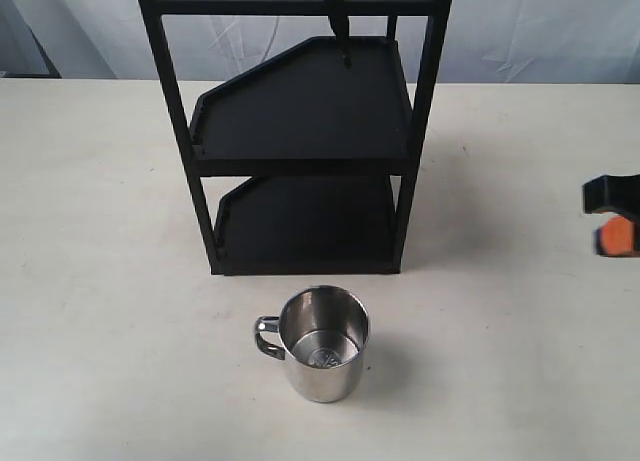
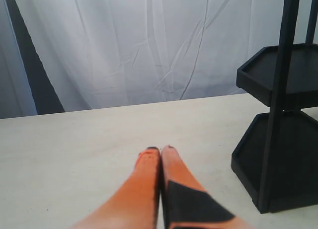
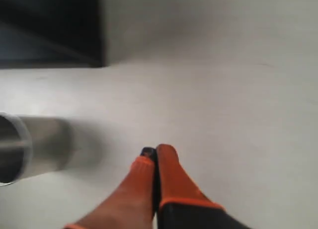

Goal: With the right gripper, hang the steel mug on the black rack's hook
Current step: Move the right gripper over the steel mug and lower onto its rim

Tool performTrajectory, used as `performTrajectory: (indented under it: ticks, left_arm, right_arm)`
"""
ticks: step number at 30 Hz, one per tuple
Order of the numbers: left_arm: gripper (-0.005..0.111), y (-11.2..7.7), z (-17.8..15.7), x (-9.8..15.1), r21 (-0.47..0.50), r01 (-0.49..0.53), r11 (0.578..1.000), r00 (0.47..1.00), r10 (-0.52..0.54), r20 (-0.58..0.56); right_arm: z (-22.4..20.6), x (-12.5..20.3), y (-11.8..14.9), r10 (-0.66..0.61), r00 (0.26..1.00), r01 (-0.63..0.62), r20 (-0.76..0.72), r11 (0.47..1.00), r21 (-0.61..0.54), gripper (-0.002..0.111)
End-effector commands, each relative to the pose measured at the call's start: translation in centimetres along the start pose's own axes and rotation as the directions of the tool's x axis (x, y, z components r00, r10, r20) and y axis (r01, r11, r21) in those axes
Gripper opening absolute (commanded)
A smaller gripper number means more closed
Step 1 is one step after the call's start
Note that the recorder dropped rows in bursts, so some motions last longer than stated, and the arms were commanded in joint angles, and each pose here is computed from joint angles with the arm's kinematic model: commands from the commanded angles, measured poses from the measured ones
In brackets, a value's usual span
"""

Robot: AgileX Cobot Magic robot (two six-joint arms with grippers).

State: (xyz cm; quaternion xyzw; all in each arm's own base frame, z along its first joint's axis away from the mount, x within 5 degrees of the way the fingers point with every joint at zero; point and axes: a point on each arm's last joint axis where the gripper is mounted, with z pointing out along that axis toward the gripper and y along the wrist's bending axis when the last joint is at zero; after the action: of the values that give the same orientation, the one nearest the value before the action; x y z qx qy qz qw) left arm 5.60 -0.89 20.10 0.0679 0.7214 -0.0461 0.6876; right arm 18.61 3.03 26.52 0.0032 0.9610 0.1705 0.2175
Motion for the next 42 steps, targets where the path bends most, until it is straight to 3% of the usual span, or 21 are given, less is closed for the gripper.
performTrajectory:
  ticks: [1, 7, 11, 18, 20, 21, 23, 27, 34, 42]
  left_arm:
    - [0.002, 0.0, 0.0, -0.1, 0.004, 0.0, 1.0, 1.0, 0.0, 0.01]
    - [0.002, 0.0, 0.0, -0.1, 0.004, 0.0, 1.0, 1.0, 0.0, 0.01]
    - [0.002, 0.0, 0.0, -0.1, 0.004, 0.0, 1.0, 1.0, 0.0, 0.01]
    - [0.002, 0.0, 0.0, -0.1, 0.004, 0.0, 1.0, 1.0, 0.0, 0.01]
    - [0.002, 0.0, 0.0, -0.1, 0.004, 0.0, 1.0, 1.0, 0.0, 0.01]
    - [0.002, 0.0, 0.0, -0.1, 0.004, 0.0, 1.0, 1.0, 0.0, 0.01]
    - [0.002, 0.0, 0.0, -0.1, 0.004, 0.0, 1.0, 1.0, 0.0, 0.01]
    - [0.002, 0.0, 0.0, -0.1, 0.004, -0.002, 1.0, 1.0, 0.002, 0.01]
    - [0.002, 0.0, 0.0, -0.1, 0.004, -0.002, 1.0, 1.0, 0.002, 0.01]
    - [0.002, 0.0, 0.0, -0.1, 0.004, -0.002, 1.0, 1.0, 0.002, 0.01]
  right_arm:
    - [0.1, -0.1, 3.0, -0.164, 0.985, 0.17, 0.049, 0.974, -0.149, -0.001]
    - [2.7, 1.2, 6.8, -0.272, 0.961, 0.254, -0.05, 0.939, -0.232, -0.001]
    - [4.7, 0.9, 8.2, -0.325, 0.946, 0.321, 0.01, 0.93, -0.18, -0.001]
    - [7.4, 0.8, 8.3, -0.228, 0.972, 0.215, -0.065, 0.964, -0.159, 0.002]
    - [7.9, 1.0, 8.4, -0.21, 0.971, 0.189, -0.115, 0.967, -0.171, 0.018]
    - [8.1, 1.1, 8.6, -0.19, 0.97, 0.161, -0.151, 0.969, -0.186, 0.033]
    - [8.4, 1.1, 8.9, -0.151, 0.972, 0.113, -0.178, 0.972, -0.207, 0.046]
    - [9.4, 0.9, 9.3, -0.142, 0.962, 0.091, -0.233, 0.972, -0.219, 0.046]
    - [11.6, 1.2, 12.5, -0.286, 0.92, 0.219, -0.268, 0.943, -0.252, 0.046]
    - [14.9, 1.5, 12.5, -0.309, 0.883, 0.262, -0.354, 0.949, -0.174, 0.039]
